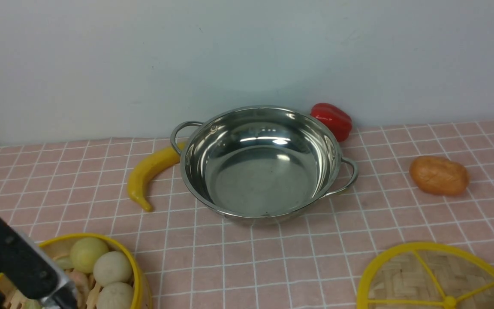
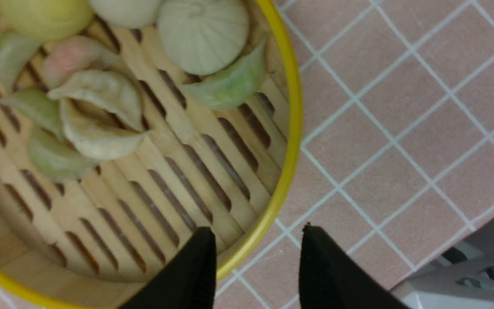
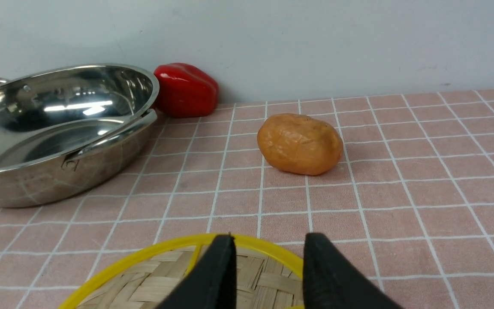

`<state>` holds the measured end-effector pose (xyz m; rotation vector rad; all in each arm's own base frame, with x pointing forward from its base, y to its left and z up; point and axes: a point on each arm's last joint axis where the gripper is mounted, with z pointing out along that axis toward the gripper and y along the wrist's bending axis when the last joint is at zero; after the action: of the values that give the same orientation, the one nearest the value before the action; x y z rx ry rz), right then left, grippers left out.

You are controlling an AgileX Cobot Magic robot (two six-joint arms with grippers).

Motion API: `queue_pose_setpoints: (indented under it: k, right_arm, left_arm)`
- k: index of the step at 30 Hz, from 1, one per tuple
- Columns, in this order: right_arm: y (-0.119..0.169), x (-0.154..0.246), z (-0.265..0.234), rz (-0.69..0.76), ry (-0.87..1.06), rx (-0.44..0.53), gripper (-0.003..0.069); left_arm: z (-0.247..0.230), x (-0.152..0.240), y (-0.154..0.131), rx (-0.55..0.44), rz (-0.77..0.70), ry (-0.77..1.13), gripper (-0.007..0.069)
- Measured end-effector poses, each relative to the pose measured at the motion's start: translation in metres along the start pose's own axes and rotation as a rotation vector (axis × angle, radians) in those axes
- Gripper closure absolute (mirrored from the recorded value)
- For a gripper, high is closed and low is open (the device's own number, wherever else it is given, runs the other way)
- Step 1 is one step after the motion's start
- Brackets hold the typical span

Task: Place the steamer in the pot on the pink tablecloth, and put the lid on the steamer.
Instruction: 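Grasp the rim of the steamer basket holding the buns with the left gripper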

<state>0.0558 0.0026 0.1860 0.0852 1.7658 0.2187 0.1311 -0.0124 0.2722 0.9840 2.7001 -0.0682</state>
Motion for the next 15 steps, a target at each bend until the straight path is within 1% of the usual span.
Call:
queue_pose_setpoints:
  k: [2, 5, 8, 11, 15]
  right_arm:
    - [0.0, 0.0, 0.0, 0.0, 0.0, 0.0, 0.0419]
    - [0.0, 0.0, 0.0, 0.0, 0.0, 0.0, 0.0419]
    - [0.0, 0.0, 0.0, 0.0, 0.0, 0.0, 0.0419]
    - [0.0, 0.0, 0.0, 0.0, 0.0, 0.0, 0.0419]
    - [0.0, 0.0, 0.0, 0.0, 0.0, 0.0, 0.0419]
  left_arm:
    - [0.008, -0.005, 0.001, 0.034, 0.04, 0.038, 0.0321]
    - [0.022, -0.012, 0.003, 0.092, 0.102, 0.104, 0.0243]
    - [0.037, -0.018, 0.007, 0.143, 0.129, 0.183, 0.017]
    - [0.051, -0.023, 0.01, 0.181, 0.131, 0.226, 0.015]
    - [0.07, -0.03, 0.016, 0.216, 0.114, 0.256, 0.0158]
